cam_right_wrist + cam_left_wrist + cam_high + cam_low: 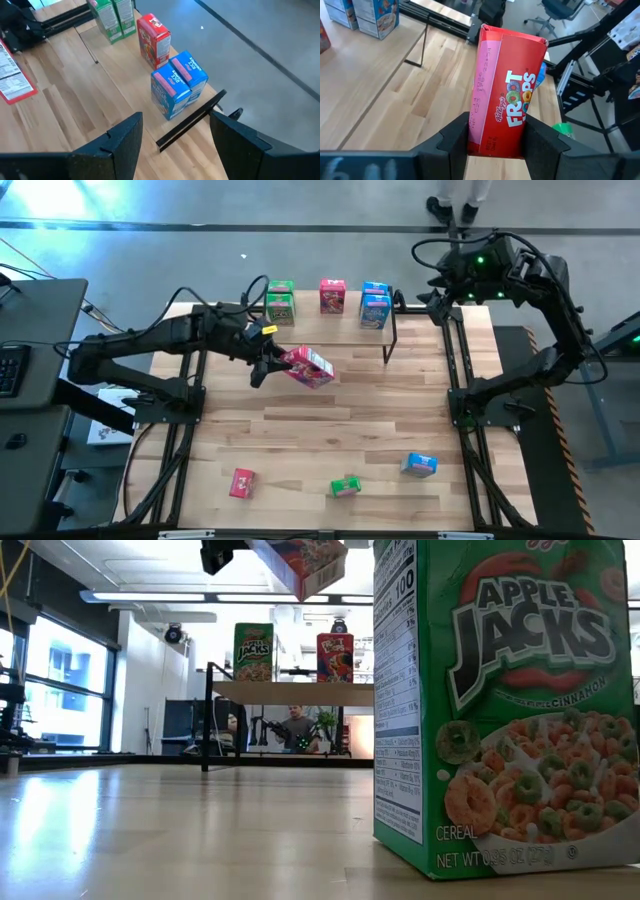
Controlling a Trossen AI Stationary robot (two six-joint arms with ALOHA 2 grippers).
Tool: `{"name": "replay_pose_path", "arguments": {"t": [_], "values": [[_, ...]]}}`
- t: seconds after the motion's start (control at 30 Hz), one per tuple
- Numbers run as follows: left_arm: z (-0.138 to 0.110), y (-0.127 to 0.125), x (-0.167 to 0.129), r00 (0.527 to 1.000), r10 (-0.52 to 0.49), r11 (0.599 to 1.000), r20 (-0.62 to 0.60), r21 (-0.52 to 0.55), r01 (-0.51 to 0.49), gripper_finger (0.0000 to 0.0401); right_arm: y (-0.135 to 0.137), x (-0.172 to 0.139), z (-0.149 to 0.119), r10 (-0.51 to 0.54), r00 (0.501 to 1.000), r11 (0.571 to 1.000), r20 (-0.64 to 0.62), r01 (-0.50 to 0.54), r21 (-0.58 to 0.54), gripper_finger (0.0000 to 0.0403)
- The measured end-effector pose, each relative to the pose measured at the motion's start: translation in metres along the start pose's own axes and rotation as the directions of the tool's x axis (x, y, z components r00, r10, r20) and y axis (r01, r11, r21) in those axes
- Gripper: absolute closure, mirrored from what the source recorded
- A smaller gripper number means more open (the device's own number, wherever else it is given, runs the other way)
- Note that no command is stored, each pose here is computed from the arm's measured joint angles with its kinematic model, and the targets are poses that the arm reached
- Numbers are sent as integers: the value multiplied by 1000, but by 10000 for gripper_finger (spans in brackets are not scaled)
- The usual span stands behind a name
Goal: Stack cereal on shelf
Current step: Put the top red cereal box on the shelf aligned with the other red cereal box
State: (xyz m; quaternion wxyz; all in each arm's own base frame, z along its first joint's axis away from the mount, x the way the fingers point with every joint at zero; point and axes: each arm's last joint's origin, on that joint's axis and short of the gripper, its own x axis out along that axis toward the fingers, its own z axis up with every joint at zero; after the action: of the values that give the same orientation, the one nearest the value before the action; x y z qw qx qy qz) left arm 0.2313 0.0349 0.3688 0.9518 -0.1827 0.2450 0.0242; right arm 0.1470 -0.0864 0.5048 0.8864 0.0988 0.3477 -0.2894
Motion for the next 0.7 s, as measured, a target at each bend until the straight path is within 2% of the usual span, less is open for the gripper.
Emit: {"name": "replay_pose_path", "arguments": {"t": [0.13, 0.27, 0.53, 0.7], "values": [[3, -1, -1, 1000, 4, 1000, -13, -3, -4, 253, 1, 3, 2, 2, 1000, 993, -5, -2, -117, 178], [7, -3, -3, 1000, 3, 1000, -3, -2, -3, 253, 5, 8, 7, 61, 998, 980, 19, -57, -192, 178], [5, -2, -3, 1000, 9, 1000, -24, -25, -10, 253, 21, 21, 21, 213, 974, 946, 73, -187, -263, 178], [2, -1, -3, 998, 18, 999, -59, -40, -21, 253, 32, 33, 29, 271, 959, 927, 81, -238, -289, 178]]}}
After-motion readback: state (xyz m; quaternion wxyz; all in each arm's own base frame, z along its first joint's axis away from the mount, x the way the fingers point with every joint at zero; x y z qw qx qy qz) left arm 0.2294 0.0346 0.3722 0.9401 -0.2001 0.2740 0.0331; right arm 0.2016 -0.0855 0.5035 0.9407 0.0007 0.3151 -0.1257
